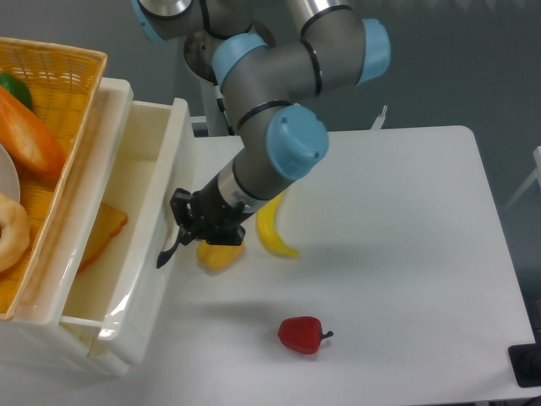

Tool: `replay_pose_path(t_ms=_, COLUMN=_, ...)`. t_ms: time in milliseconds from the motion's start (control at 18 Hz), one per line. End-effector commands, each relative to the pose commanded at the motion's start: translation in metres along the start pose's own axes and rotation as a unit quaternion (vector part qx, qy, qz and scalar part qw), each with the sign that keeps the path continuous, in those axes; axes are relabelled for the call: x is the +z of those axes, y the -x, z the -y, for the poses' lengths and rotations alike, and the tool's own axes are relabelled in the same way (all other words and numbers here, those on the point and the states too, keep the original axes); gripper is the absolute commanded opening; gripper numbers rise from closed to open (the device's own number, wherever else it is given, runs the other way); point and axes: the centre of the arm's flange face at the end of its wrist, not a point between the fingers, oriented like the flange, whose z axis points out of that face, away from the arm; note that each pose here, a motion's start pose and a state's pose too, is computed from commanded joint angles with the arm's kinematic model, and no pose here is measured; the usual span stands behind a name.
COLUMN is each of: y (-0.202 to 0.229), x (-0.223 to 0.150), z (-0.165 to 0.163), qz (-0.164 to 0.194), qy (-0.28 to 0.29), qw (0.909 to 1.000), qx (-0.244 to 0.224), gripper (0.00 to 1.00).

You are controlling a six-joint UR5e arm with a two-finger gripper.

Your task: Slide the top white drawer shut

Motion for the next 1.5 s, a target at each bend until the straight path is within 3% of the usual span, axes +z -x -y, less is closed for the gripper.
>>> replay_pose_path(t_ms=444, y=-0.027, x=0.021, z=0.016, qz=0.005, qy=0.001, qw=1.0000, qx=0.006, gripper=0.00)
replay_pose_path(t_ms=1167, y=-0.029, x=0.021, z=0.026, qz=0.019, qy=-0.006, qw=0.9996, qx=0.018, gripper=0.00)
replay_pose_path(t_ms=1222, y=-0.023, x=0.017, z=0.025, qz=0.026, qy=-0.011, qw=0.9993, qx=0.024, gripper=0.06)
replay_pose_path(t_ms=1278, y=-0.015, x=0.012, z=0.024, qz=0.034, qy=-0.020, qw=0.9988, qx=0.030, gripper=0.20)
replay_pose_path(t_ms=1500, y=0.023, x=-0.014, z=0.020, qz=0.066, qy=-0.056, qw=0.9959, qx=0.025, gripper=0.43)
